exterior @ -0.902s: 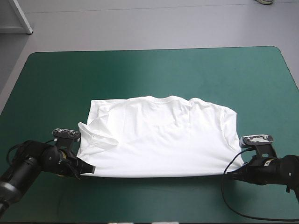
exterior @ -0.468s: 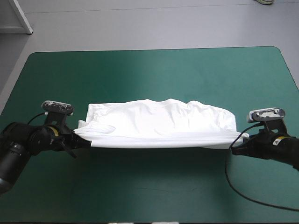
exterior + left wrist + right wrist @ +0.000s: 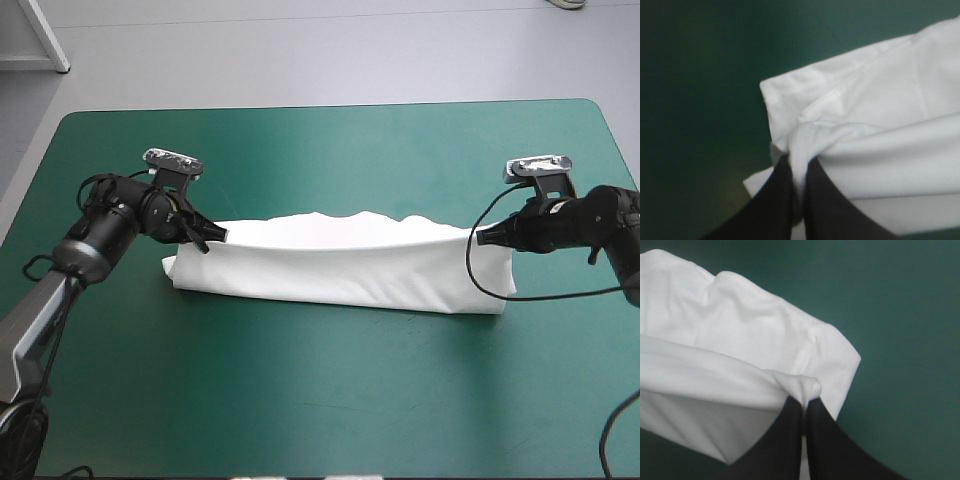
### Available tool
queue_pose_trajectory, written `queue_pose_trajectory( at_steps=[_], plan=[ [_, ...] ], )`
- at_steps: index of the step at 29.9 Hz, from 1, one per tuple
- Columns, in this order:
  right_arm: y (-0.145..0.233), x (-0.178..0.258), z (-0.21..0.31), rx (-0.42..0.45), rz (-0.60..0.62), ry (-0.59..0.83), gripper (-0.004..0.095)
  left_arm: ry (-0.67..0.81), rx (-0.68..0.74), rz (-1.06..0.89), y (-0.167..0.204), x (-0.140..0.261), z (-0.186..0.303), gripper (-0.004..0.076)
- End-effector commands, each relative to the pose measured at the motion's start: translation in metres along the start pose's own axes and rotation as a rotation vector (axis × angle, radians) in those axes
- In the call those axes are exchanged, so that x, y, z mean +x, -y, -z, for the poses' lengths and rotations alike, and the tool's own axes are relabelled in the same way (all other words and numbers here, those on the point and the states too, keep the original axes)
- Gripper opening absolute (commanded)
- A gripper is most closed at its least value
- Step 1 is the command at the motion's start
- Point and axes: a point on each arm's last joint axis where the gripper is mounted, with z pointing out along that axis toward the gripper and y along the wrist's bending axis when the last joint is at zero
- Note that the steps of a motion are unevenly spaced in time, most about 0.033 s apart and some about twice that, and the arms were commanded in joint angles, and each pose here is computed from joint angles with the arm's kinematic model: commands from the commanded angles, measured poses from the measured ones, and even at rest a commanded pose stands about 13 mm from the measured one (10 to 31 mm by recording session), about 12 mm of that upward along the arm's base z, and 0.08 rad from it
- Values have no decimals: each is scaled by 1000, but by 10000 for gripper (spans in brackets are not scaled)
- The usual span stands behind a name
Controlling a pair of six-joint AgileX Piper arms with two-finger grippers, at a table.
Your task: Fold the cloth
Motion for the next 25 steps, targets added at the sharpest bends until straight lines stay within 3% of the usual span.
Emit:
queue_pose_trajectory(
  at_steps=[1, 11, 14, 17, 20, 23, 25],
  plan=[
    [4, -27, -2, -2, 15, 104, -14, 116, -14, -10, -2, -27, -1, 19],
    [19, -51, -57, -12, 13, 43, -5, 65, -5, -26, 5, -41, -61, 19],
    [21, -52, -64, -8, 14, 35, 107, 92, -25, 16, -1, -43, -64, 27],
    [23, -54, -65, 1, 13, 55, 310, 111, -32, 35, -8, -44, -64, 117],
    [26, -59, -63, 42, 14, 88, 485, 138, -38, 69, -19, -45, -65, 281],
    [27, -66, -57, 60, 27, 116, 540, 156, -31, 118, -29, -45, -66, 462],
    [28, -72, -51, 78, 41, 123, 540, 162, -45, 117, -34, -45, -66, 515]
  ],
)
